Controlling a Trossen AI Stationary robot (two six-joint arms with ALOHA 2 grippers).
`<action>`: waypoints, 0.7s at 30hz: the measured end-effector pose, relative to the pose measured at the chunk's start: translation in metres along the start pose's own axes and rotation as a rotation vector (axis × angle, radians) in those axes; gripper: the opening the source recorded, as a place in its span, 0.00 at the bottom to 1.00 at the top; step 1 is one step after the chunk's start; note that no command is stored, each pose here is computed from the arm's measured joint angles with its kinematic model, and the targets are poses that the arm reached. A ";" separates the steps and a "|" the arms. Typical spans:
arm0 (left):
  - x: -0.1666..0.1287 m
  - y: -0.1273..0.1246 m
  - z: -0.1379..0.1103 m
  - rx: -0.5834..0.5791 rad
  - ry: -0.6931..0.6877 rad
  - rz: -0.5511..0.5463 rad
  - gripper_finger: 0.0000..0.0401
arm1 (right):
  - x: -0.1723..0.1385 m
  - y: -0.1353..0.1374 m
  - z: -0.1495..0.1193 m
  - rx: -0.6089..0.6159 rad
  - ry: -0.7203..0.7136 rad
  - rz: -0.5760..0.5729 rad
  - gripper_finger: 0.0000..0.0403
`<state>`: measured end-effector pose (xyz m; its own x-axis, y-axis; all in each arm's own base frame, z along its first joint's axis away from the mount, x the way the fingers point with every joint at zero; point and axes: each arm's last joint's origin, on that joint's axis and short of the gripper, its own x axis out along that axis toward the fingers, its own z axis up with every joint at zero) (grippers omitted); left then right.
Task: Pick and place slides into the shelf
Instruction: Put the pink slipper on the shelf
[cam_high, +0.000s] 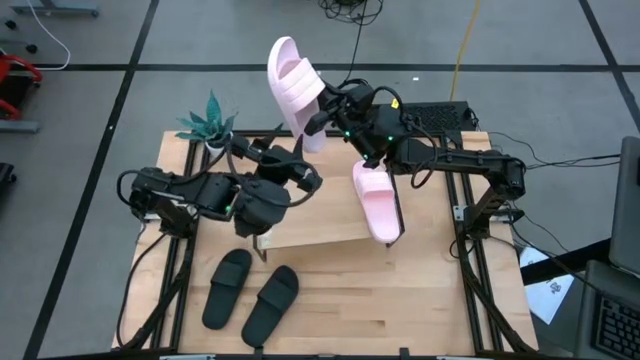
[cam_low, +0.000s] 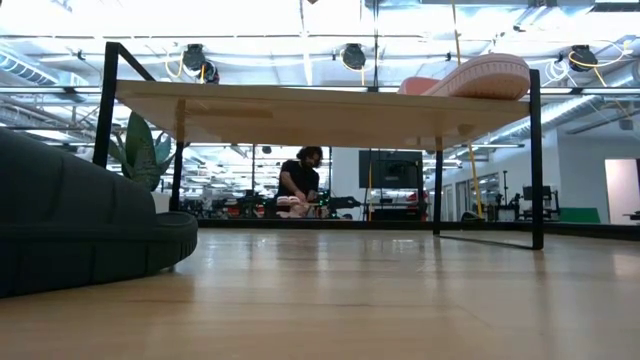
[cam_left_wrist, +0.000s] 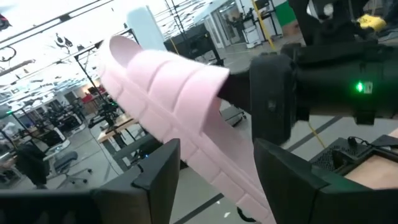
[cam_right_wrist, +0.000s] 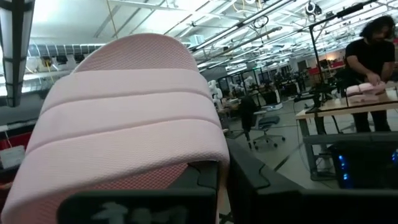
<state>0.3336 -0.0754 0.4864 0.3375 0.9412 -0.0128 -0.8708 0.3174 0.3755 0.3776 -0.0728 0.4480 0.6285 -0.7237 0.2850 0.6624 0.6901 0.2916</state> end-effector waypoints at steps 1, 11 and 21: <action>0.001 0.000 0.001 -0.001 0.000 0.002 0.52 | 0.000 0.000 0.000 -0.005 0.001 0.001 0.00; -0.004 -0.001 -0.006 -0.075 0.000 -0.012 0.52 | 0.000 0.001 0.000 -0.043 -0.001 0.031 0.00; 0.006 0.003 -0.030 -0.183 0.057 -0.049 0.52 | 0.000 0.002 0.000 -0.046 -0.003 0.056 0.00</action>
<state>0.3217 -0.0656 0.4598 0.3648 0.9276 -0.0811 -0.9060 0.3737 0.1986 0.3787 -0.0712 0.4488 0.6642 -0.6836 0.3025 0.6441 0.7287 0.2325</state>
